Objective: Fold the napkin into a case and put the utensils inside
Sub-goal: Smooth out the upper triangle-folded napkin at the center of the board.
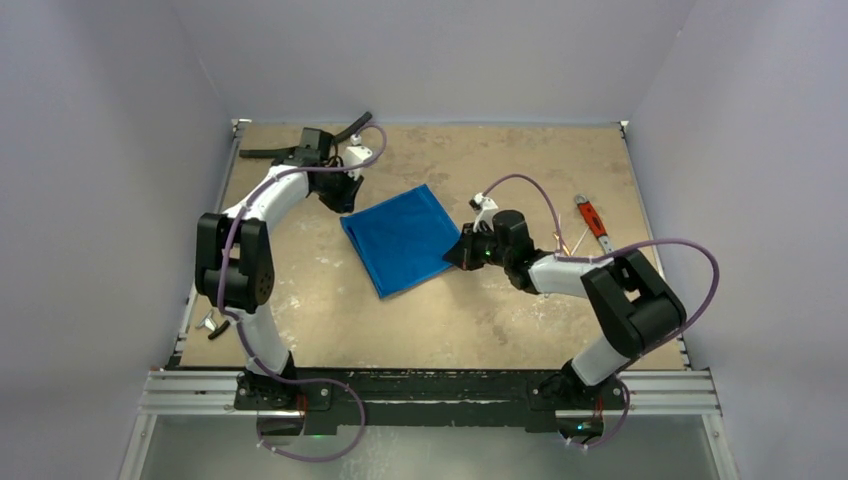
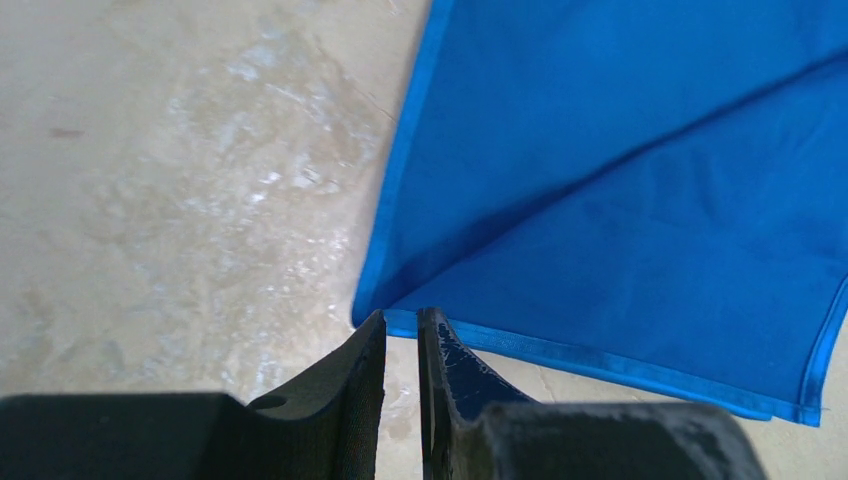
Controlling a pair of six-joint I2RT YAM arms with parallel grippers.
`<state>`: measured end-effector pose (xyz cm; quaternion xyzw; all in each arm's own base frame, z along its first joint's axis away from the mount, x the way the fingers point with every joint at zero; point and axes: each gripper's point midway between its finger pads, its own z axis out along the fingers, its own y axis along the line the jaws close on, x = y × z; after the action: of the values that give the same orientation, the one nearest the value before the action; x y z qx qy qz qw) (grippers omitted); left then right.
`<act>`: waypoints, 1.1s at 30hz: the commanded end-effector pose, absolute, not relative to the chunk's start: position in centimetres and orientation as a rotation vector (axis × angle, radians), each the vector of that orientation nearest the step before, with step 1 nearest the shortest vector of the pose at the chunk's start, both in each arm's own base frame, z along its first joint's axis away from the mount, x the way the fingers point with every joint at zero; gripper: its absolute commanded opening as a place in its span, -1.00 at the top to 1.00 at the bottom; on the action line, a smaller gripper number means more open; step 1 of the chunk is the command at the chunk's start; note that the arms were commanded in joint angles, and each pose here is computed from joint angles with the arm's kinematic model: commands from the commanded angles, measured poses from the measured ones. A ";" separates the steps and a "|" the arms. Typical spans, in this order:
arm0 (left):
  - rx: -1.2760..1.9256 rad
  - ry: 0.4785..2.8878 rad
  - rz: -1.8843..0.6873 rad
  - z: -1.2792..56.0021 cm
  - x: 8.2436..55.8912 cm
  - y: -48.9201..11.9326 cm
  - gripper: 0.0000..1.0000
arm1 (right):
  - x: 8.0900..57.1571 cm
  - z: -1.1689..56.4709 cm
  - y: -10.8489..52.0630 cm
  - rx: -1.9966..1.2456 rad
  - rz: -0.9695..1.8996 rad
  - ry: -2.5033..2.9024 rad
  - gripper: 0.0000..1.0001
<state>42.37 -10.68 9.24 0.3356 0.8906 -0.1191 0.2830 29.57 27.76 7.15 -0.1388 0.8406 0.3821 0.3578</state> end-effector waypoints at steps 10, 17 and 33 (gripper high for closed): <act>0.964 2.433 -0.191 4.8 41.2 -9.0 0.68 | 30.9 5.0 26.1 -0.119 1.236 2.250 1.00; 0.976 2.449 -0.147 3.1 41.1 -8.4 0.71 | 31.1 2.8 24.7 -0.085 1.180 2.315 1.00; 0.973 2.414 -0.183 5.6 40.8 -9.0 0.71 | 33.1 6.5 24.2 -0.155 1.115 2.227 1.00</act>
<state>39.91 -7.77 1.93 0.3582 0.9048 -0.0425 0.2261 31.34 23.88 2.33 -0.0311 0.8677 0.4183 0.2667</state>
